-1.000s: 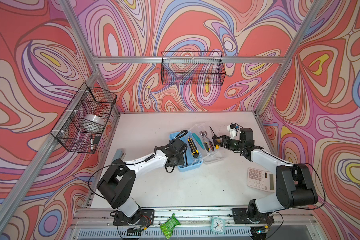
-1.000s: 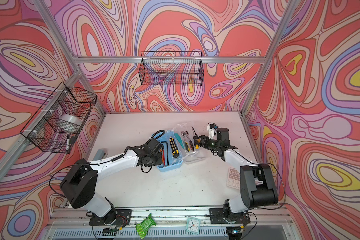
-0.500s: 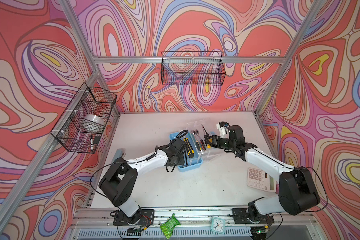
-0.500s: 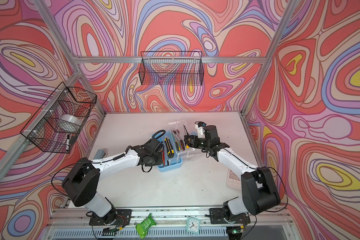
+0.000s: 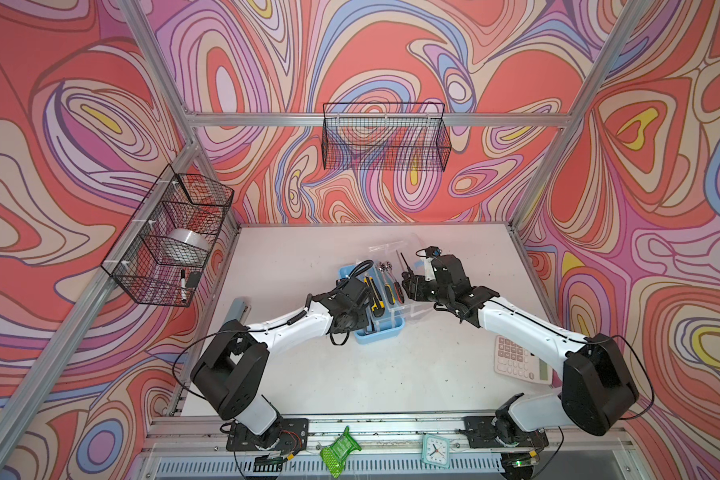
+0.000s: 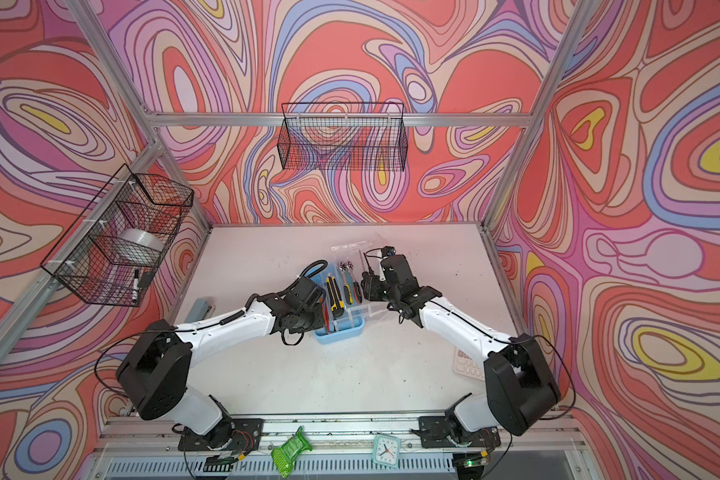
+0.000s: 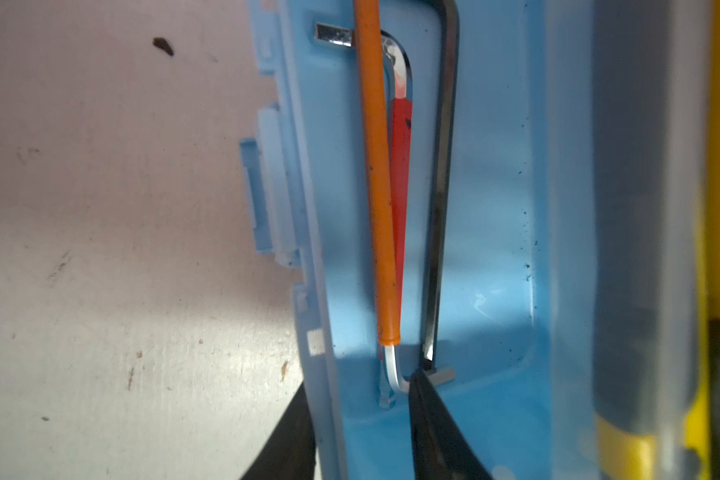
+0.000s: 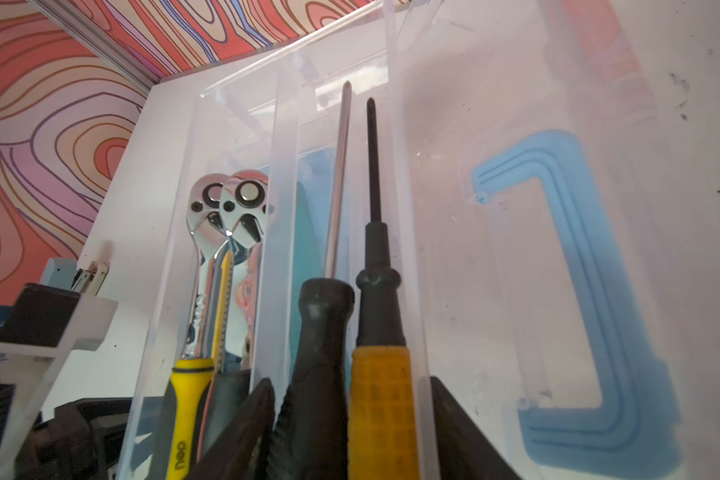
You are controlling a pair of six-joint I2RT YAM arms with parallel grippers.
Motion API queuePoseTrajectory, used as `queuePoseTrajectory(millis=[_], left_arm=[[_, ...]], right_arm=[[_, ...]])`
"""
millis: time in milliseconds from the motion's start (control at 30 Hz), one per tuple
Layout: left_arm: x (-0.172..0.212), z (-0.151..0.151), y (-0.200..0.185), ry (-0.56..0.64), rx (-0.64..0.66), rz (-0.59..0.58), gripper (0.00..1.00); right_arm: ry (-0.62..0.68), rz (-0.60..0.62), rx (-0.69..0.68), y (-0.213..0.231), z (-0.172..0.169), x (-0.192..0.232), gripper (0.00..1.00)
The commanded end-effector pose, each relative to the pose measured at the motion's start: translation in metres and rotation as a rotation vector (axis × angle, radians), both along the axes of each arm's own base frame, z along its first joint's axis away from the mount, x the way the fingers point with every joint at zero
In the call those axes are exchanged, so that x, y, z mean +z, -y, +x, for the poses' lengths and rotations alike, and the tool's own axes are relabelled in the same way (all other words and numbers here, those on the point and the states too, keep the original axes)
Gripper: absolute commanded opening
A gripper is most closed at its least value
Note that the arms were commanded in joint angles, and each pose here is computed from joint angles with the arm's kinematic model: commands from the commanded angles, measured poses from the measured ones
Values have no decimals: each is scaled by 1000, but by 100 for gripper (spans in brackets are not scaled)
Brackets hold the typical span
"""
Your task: Pack the tool kit
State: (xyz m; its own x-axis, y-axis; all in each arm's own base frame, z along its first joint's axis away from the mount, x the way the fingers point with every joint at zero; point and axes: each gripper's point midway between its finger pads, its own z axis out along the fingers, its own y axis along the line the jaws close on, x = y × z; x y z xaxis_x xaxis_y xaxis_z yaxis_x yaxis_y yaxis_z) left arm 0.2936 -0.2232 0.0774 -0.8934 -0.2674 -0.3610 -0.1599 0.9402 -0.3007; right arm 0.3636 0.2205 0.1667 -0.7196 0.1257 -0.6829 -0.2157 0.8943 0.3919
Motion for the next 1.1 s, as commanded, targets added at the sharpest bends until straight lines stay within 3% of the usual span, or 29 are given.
queuePoseTrajectory(millis=[0, 133, 267, 500, 700, 1067], left_arm=[[21, -1, -7, 41, 64, -28, 40], [44, -1, -25, 95, 107, 12, 43], [80, 12, -25, 190, 106, -19, 44], [130, 50, 15, 252, -32, -112, 42], [118, 69, 35, 208, -71, -128, 39], [103, 77, 40, 167, -89, -88, 33]], right_arm=[[49, -39, -17, -10, 6, 12, 57], [61, -88, -37, -10, 6, 9, 57], [65, -119, -32, -14, 4, 7, 57], [83, -163, -19, -22, 4, 9, 57], [84, -182, -18, -23, 3, 9, 57], [93, -209, -6, -29, 4, 12, 58]])
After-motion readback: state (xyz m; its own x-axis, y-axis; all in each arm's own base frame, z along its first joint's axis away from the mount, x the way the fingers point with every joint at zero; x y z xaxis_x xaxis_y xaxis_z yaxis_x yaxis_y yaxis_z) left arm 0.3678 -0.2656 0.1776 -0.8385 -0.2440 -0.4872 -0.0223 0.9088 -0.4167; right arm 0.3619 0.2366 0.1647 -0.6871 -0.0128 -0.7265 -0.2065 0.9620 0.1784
